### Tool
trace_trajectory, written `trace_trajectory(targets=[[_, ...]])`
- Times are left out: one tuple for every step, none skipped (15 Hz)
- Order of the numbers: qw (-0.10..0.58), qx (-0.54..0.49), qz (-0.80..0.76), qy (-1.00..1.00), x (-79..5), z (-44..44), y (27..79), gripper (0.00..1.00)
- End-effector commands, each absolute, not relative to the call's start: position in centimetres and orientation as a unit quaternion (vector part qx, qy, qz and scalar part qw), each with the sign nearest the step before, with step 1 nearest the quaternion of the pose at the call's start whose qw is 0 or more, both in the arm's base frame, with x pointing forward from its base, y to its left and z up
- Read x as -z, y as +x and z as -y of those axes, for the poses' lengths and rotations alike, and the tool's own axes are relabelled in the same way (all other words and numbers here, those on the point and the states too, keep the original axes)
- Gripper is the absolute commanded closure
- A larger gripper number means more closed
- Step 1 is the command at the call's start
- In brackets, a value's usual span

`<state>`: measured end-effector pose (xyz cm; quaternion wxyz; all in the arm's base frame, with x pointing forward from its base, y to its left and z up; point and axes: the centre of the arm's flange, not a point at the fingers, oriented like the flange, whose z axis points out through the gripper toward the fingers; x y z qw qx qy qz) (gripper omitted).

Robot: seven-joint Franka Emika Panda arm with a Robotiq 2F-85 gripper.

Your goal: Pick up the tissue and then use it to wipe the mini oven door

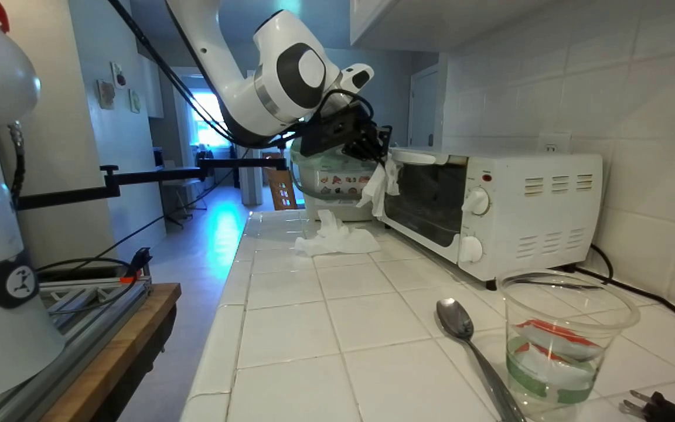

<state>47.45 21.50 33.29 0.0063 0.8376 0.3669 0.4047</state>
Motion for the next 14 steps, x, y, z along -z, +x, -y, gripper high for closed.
trace_trajectory(targets=[[0.008,-0.402,-0.358,0.843,-31.2,-19.0,47.9,1.00],[0.014,-0.397,-0.353,0.847,-30.6,-18.3,48.0,1.00],[0.020,-0.393,-0.346,0.852,-30.4,-17.5,48.0,1.00],[0.023,-0.391,-0.338,0.856,-30.3,-16.8,48.2,1.00],[0.025,-0.390,-0.329,0.859,-30.2,-16.1,48.3,1.00],[0.029,-0.390,-0.321,0.863,-30.4,-15.3,48.5,1.00],[0.034,-0.391,-0.313,0.865,-30.4,-14.6,48.6,1.00],[0.037,-0.391,-0.305,0.868,-30.6,-13.8,48.7,1.00],[0.041,-0.392,-0.295,0.871,-30.6,-13.0,48.9,1.00],[0.043,-0.392,-0.285,0.874,-30.8,-12.2,49.1,1.00],[0.047,-0.393,-0.275,0.876,-30.8,-11.3,49.3,1.00],[0.050,-0.393,-0.266,0.879,-31.1,-10.5,49.4,1.00],[0.053,-0.394,-0.256,0.881,-31.1,-9.6,49.6,1.00],[0.056,-0.394,-0.248,0.883,-31.3,-8.9,49.7,1.00]])
